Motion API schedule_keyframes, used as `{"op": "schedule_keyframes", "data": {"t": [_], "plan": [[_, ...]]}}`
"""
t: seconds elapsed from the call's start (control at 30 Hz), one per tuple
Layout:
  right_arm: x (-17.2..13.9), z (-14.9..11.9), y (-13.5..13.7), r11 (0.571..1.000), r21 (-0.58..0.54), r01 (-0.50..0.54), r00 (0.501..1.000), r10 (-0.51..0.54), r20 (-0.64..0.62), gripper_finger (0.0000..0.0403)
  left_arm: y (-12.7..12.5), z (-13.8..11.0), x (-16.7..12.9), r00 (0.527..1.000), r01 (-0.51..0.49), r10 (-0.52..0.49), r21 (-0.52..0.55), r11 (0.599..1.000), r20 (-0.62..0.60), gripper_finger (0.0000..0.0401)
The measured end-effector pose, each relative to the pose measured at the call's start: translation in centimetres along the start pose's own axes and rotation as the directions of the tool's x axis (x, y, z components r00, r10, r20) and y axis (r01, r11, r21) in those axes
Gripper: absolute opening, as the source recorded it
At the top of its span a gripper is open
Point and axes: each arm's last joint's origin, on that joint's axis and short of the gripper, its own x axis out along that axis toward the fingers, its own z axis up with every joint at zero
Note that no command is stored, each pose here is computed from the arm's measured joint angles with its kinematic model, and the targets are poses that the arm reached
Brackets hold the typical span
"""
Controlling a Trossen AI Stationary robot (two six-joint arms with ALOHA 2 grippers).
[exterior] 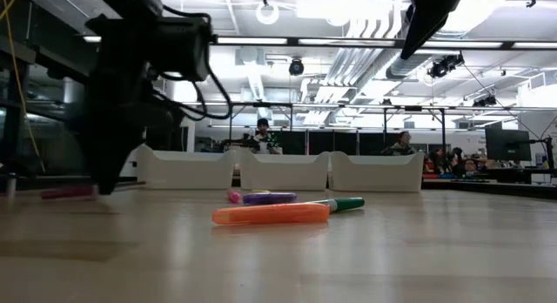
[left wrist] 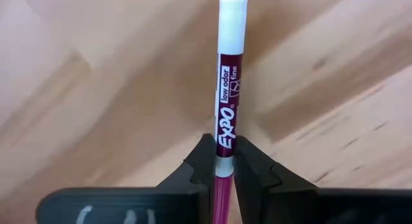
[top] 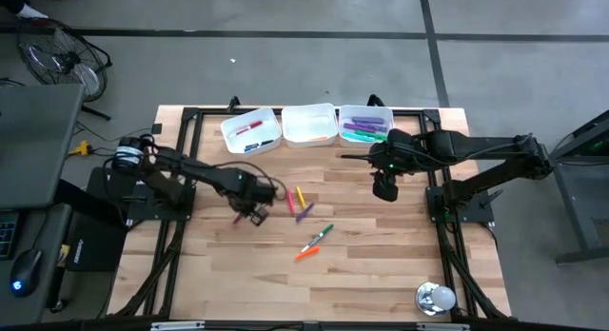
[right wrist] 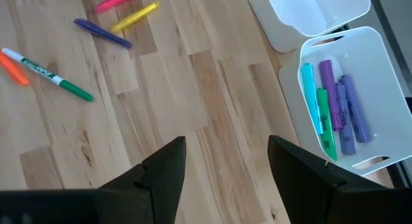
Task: Pick & Place Markers
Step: Put the pink marker pen into the left white bin
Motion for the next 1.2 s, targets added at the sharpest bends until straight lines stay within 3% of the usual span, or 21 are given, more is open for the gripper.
{"op": "schedule_keyframes", "data": {"t": [0.2,0.37,0.7,0.93,1.2], "plan": [[0.0,0.0,0.0,1.0,0.002,0.004,1.0,-0.004,0.005,0.0209,0.5,3.0,-2.6,0.998,0.047,-0.049,0.032,0.998,0.045,0.0027],[0.0,0.1,-0.1,1.0,0.004,0.005,1.0,-0.005,0.008,0.0209,1.6,6.3,-6.0,0.993,0.01,-0.018,0.065,0.998,0.115,0.0027],[0.0,0.4,-0.1,1.0,0.015,0.027,0.999,-0.028,0.045,0.0209,8.0,12.9,-11.8,0.962,-0.067,0.034,0.114,0.991,0.271,0.0027],[0.1,0.6,-0.5,0.998,0.04,0.046,0.998,-0.048,0.051,0.0209,12.8,15.0,-11.7,0.963,-0.132,0.084,0.177,0.975,0.257,0.0027],[0.4,0.9,-1.5,0.994,0.092,0.062,0.996,-0.067,0.051,0.0209,15.2,17.4,-8.7,0.975,-0.188,0.138,0.319,0.929,0.172,0.0027]]}}
